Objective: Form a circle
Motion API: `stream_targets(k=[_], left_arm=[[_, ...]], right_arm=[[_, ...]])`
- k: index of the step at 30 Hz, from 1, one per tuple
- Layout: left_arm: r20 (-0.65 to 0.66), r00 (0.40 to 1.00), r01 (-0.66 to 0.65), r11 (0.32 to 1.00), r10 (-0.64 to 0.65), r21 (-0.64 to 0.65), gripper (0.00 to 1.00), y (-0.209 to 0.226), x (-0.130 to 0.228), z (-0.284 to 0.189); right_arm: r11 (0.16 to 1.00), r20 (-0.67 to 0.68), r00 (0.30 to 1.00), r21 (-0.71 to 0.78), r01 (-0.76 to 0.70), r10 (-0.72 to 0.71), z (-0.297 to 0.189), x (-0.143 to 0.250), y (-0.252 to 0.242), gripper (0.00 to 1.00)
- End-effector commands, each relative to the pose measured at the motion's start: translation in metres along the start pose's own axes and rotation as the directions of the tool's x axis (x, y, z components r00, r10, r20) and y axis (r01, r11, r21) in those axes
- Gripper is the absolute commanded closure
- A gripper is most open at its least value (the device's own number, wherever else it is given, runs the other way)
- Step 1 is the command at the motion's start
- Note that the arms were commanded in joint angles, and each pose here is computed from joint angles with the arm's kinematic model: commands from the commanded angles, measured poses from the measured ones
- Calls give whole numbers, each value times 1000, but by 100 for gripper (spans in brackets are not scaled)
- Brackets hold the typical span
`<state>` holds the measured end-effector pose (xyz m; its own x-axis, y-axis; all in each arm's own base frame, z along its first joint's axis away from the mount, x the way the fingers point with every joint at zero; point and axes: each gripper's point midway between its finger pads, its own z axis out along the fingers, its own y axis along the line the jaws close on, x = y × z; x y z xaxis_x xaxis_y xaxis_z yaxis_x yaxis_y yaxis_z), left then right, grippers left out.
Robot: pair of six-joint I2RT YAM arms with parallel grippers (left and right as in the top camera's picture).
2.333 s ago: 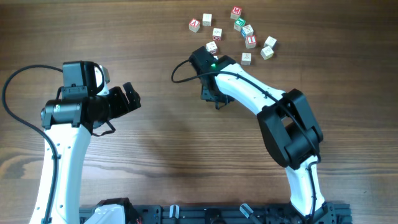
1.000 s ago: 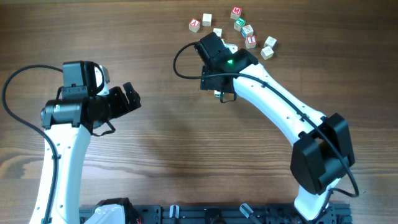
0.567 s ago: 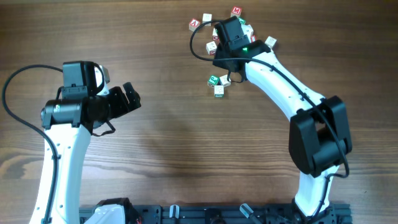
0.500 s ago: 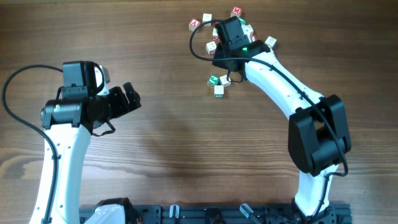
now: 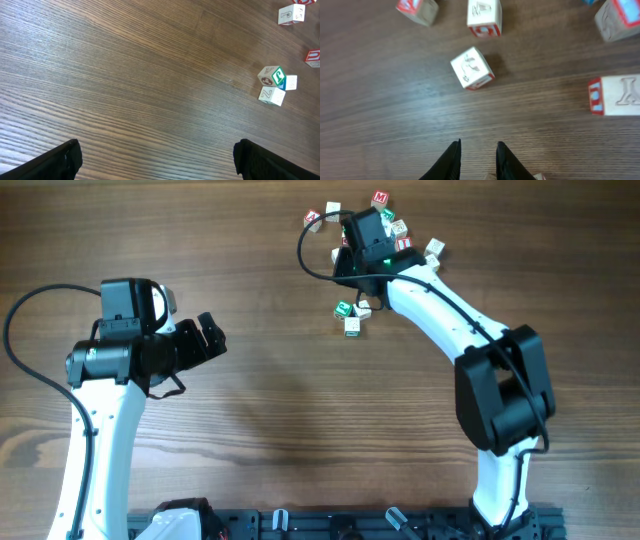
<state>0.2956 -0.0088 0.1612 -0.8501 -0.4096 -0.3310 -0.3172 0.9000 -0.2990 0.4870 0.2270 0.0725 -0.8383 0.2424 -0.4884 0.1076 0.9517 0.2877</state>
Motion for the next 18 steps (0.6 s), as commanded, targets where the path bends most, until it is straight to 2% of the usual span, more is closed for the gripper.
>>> stream_targets(k=[1,18], left_arm=[[7,1000,-17,1000,17,1,0,1,1,-2],[7,1000,-17,1000,17,1,0,1,1,-2]], right_arm=[[1000,-66,998,-2,-21,21,19,15,-10,78],[997,-170,984,63,-33,43,23,43,-27,85]])
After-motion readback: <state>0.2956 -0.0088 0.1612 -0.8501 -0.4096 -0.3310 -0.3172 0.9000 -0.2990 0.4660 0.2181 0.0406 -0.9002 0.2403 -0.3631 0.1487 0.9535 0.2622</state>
